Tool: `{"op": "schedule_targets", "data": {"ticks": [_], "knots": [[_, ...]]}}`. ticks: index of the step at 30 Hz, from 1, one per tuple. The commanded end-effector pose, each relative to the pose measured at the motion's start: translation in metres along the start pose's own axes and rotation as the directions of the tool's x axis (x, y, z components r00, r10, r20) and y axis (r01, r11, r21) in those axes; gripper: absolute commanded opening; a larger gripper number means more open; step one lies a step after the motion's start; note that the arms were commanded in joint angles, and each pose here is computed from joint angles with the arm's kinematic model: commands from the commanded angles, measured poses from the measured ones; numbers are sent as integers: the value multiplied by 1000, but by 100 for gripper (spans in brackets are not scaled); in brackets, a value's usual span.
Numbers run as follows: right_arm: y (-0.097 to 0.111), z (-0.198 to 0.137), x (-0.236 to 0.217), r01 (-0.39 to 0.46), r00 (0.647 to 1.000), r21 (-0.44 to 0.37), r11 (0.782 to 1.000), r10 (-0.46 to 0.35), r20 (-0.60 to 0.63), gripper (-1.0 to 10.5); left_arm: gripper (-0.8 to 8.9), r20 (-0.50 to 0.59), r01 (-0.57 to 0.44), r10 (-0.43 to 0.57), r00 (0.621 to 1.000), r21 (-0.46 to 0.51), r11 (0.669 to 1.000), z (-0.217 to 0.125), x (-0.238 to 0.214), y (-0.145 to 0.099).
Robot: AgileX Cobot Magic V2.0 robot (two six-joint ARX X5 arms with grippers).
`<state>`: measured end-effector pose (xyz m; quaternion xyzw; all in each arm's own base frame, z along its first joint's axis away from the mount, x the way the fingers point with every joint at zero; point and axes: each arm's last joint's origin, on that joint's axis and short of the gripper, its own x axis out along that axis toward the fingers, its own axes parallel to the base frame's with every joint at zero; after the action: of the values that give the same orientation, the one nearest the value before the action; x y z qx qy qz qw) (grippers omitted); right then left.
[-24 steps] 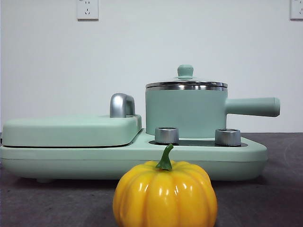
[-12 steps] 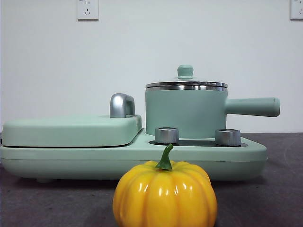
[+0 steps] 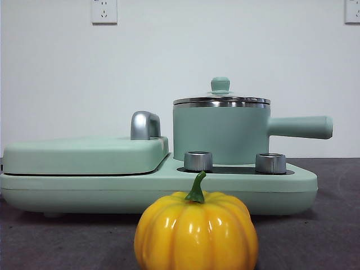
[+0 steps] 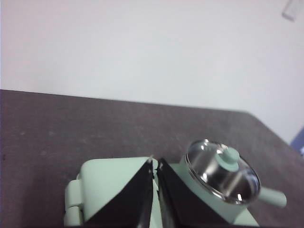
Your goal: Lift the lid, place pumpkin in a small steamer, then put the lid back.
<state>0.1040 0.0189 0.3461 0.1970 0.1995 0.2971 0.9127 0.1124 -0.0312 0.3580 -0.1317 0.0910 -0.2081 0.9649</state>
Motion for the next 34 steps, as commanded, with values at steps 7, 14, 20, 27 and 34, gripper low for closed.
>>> {"op": "schedule_targets", "data": {"ticks": [7, 14, 20, 27, 34], "knots": [[2, 13, 6, -45, 998, -101, 994, 41, -45, 195, 89, -210, 203, -186, 960, 60, 977, 29, 42, -13], [2, 13, 6, -37, 999, -102, 994, 33, -43, 502, 416, -291, 257, -236, 927, 35, 966, 42, 84, -23], [2, 13, 6, -37, 999, -119, 992, 32, -43, 520, 598, -358, 288, -262, 896, 19, 957, 43, 117, -31], [1, 14, 6, -19, 999, -125, 992, 15, -36, 520, 597, -426, 328, -293, 856, 11, 945, 37, 156, -44], [1, 14, 6, -18, 999, -124, 992, 13, -36, 519, 594, -498, 374, -305, 812, 42, 926, 26, 210, -59]]}}
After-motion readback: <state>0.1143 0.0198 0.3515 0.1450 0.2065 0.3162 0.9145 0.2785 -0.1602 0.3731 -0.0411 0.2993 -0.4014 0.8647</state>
